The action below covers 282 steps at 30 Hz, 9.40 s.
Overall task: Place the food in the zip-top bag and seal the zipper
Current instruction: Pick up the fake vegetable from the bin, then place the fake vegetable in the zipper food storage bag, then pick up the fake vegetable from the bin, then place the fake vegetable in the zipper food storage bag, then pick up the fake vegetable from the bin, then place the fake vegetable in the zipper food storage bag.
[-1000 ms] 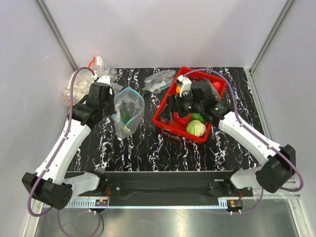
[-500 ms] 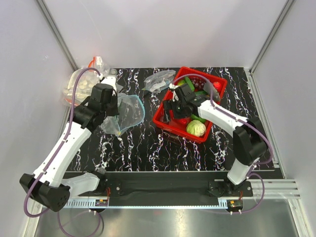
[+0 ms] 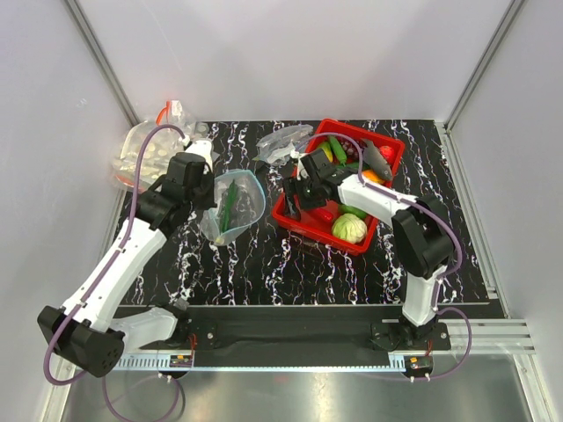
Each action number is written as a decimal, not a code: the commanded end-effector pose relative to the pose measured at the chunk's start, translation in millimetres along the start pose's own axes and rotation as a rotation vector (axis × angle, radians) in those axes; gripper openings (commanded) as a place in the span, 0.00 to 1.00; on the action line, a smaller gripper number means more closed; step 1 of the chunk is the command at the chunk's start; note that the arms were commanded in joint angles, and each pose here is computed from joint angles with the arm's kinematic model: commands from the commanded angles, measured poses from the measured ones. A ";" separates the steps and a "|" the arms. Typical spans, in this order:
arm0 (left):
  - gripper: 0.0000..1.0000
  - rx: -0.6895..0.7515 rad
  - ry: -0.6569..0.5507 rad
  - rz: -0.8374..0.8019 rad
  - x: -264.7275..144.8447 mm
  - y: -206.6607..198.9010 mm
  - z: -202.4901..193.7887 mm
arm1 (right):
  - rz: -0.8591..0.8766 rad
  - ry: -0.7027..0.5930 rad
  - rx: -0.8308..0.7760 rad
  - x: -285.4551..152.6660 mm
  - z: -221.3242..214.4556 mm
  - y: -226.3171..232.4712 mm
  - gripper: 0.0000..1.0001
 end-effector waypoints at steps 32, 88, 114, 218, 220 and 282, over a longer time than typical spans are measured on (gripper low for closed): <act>0.00 -0.020 0.094 -0.161 4.3 -38.3 23.6 | 0.070 -0.463 -0.273 -142.8 26.0 71.4 0.36; 0.00 -0.018 -0.090 -0.287 41.5 -28.0 7.2 | -0.095 -0.129 -0.109 -48.9 19.4 -46.7 0.69; 0.00 -0.053 -0.100 -0.280 21.6 -33.4 15.5 | -0.150 -0.152 -0.093 -25.5 25.8 -60.2 0.15; 0.00 -0.079 -0.019 -0.379 15.7 -52.4 6.8 | -0.578 0.016 0.344 -63.0 -64.7 -93.4 0.63; 0.00 -0.076 -0.017 -0.383 16.1 -53.5 6.2 | -0.528 -0.049 0.340 -75.4 -50.5 -83.7 0.60; 0.00 -0.087 -0.026 -0.431 12.2 -60.2 10.3 | -0.117 -0.481 0.027 -139.2 43.6 27.7 0.75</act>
Point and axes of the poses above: each gripper's point midway between its finger pads, its own x axis out along the fingers, its own y axis along the line the jaws close on, z = x × y, the point moved 4 cm from there along -x, back along the fingers, and after that the axes turned 5 degrees about x, right-handed, at the moved point
